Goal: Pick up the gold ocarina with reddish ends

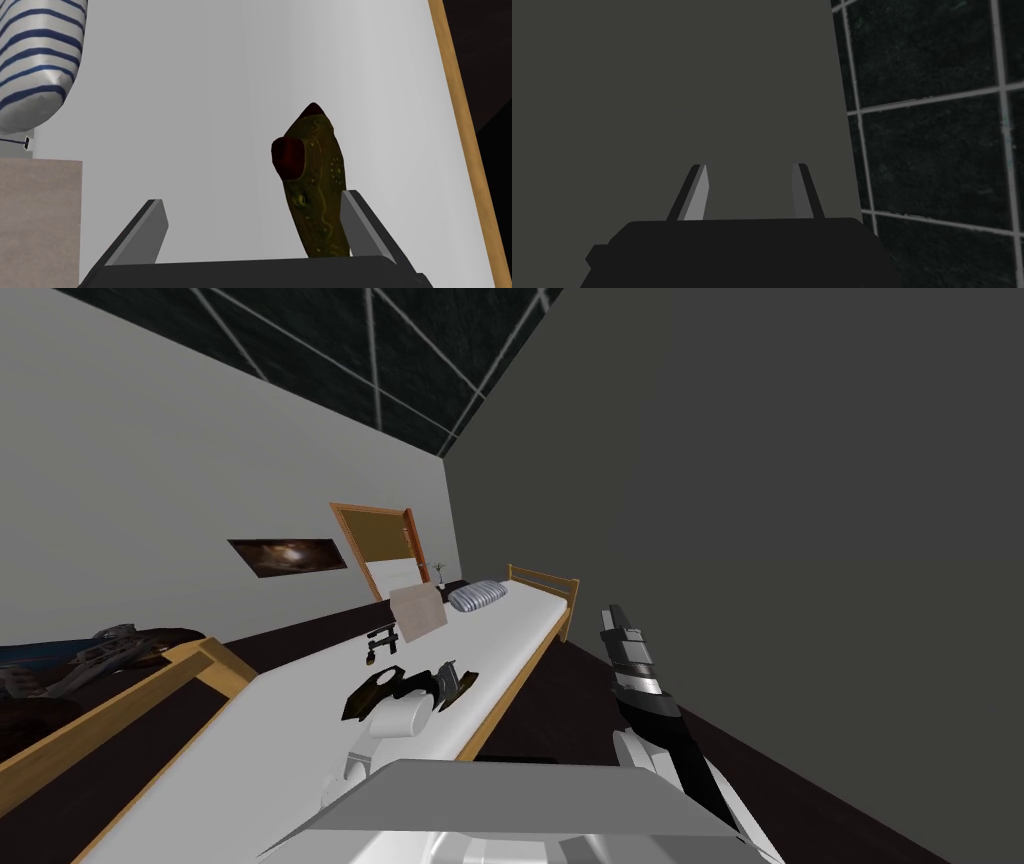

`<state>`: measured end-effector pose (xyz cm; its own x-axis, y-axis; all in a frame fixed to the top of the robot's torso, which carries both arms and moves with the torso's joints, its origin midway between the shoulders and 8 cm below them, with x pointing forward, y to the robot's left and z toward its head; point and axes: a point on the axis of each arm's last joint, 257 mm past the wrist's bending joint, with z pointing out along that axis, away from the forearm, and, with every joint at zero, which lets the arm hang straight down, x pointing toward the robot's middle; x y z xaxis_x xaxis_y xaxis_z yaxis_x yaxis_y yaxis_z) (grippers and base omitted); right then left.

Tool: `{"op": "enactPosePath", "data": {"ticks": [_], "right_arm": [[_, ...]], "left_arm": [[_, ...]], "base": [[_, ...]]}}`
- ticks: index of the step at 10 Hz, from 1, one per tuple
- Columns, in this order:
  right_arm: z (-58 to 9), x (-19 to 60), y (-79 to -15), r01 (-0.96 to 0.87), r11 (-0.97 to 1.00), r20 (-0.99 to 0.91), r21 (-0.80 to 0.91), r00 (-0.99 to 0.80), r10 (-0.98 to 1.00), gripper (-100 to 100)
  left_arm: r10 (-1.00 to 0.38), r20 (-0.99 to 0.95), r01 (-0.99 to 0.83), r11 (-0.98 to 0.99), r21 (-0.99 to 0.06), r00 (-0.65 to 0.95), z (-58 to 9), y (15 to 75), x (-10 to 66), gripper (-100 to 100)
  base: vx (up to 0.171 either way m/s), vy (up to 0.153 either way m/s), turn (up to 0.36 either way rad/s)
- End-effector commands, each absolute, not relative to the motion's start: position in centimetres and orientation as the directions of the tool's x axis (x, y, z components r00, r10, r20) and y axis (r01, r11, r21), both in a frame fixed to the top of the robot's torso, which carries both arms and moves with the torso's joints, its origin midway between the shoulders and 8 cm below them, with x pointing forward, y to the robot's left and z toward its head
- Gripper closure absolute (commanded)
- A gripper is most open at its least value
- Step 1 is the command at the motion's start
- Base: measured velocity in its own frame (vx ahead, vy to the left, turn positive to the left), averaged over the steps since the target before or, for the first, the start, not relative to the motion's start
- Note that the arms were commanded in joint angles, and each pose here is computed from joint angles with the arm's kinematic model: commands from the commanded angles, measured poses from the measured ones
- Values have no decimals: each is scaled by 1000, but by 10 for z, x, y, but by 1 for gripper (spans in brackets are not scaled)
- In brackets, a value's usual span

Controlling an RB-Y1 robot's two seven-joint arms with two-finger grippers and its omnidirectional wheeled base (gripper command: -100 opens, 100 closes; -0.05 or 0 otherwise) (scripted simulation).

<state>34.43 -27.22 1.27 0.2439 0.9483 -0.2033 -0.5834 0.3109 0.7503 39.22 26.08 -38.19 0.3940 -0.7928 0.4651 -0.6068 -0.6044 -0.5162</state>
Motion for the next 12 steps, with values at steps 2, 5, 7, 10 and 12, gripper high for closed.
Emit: {"op": "enactPosePath", "data": {"ticks": [2,5,7,10,12], "right_arm": [[13,344,-272,-583,311,-203,750,244,948,0],[13,344,-272,-583,311,-203,750,244,948,0],[13,344,-272,-583,311,-203,750,244,948,0],[13,344,-272,-583,311,-203,750,244,948,0],[13,344,-272,-583,311,-203,750,244,948,0]], "left_arm": [[-773,458,-647,-626,-436,440,-402,252,380,-100],[-765,434,-684,-632,-364,476,-418,246,363,-100],[-758,418,-703,-638,-313,501,-428,242,353,-100],[-750,382,-731,-643,-227,541,-445,237,332,-100],[-748,364,-741,-644,-193,555,-451,236,323,-100]], "base": [[67,24,24],[72,12,20],[64,23,19],[83,11,21],[45,8,11]]}}
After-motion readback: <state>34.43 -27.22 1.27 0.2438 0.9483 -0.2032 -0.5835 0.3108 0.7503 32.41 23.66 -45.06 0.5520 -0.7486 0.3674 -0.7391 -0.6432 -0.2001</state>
